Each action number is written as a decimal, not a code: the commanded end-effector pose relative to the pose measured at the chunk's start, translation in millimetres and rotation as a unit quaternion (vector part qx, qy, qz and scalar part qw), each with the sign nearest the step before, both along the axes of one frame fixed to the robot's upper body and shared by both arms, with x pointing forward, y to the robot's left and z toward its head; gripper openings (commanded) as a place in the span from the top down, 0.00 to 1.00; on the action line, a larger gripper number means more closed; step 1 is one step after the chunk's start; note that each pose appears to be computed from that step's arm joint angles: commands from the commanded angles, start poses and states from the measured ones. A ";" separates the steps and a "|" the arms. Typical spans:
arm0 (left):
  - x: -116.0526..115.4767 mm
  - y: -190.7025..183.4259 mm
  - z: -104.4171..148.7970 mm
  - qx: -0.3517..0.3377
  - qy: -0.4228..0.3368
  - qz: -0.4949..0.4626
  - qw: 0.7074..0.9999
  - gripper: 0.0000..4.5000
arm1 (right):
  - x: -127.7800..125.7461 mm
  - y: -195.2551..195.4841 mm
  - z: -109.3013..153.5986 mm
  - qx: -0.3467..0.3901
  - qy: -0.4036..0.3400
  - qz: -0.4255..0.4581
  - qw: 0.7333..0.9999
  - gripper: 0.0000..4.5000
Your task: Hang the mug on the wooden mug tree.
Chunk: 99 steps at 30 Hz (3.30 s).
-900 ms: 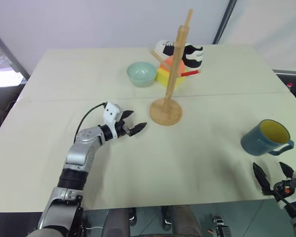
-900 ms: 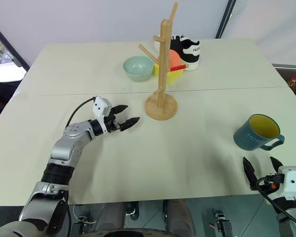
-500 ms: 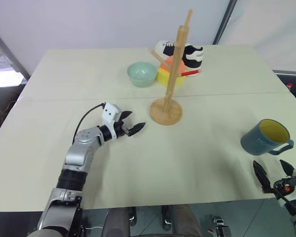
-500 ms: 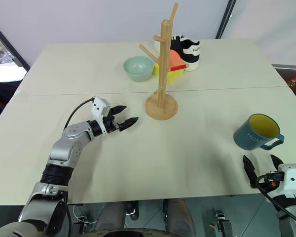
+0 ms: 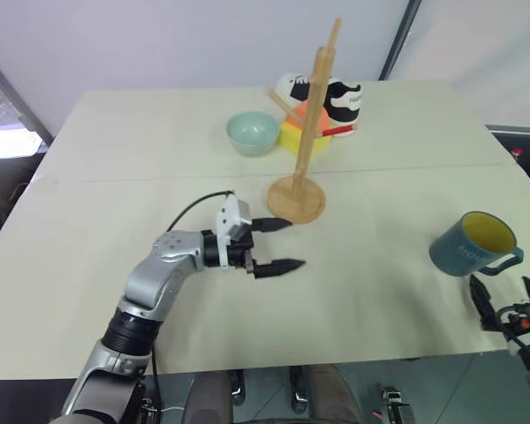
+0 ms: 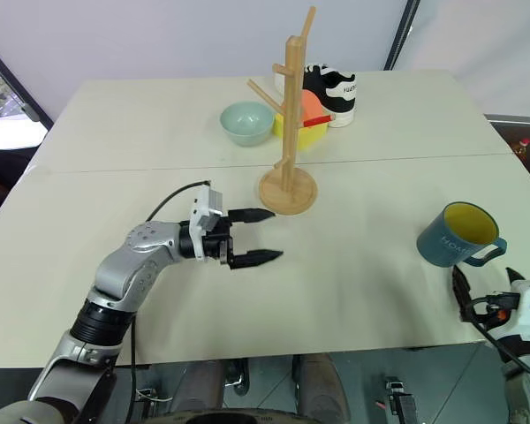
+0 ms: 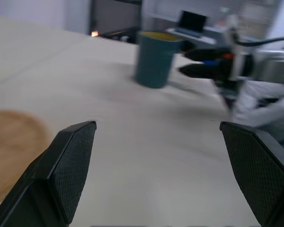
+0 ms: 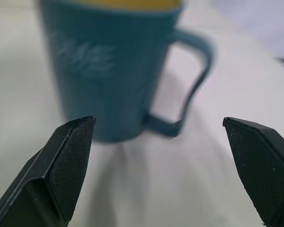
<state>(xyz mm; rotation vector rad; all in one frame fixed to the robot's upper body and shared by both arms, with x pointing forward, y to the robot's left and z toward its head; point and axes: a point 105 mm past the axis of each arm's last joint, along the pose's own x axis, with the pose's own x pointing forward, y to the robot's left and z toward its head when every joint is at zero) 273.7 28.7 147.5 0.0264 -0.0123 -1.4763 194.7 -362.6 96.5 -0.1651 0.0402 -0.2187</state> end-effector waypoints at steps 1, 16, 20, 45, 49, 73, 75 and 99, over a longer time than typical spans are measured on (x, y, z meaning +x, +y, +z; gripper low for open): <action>-10.6 -10.3 13.6 -0.009 -0.024 -0.035 0.999 0.00 | 0.2 -10.6 10.9 -0.017 -0.016 -0.025 0.999 0.00; -14.1 -12.0 17.2 -0.006 -0.037 -0.043 0.998 0.00 | 10.9 -29.9 3.9 -0.014 -0.016 -0.066 0.998 0.00; -14.0 -11.9 17.3 -0.006 -0.039 -0.041 0.998 0.00 | 17.9 -32.8 3.8 -0.011 -0.020 -0.066 0.998 0.00; -7.2 0.9 17.7 -0.006 -0.041 0.006 0.999 0.00 | 57.8 12.0 17.7 -0.005 -0.029 0.081 0.996 0.99; 12.7 20.8 23.6 -0.012 -0.051 0.060 0.997 0.00 | 77.8 72.9 57.8 -0.109 -0.034 0.226 0.967 0.99; 28.3 85.1 73.0 -0.098 -0.086 0.202 0.971 0.00 | 194.4 175.9 175.1 -0.289 -0.107 0.486 0.818 0.99; 27.4 86.2 72.6 -0.098 -0.086 0.207 0.970 0.00 | 196.8 179.4 177.9 -0.290 -0.110 0.492 0.813 0.99; 22.8 91.6 77.9 -0.105 -0.097 0.226 0.964 0.00 | 220.0 200.6 177.6 -0.313 -0.069 0.515 0.795 0.55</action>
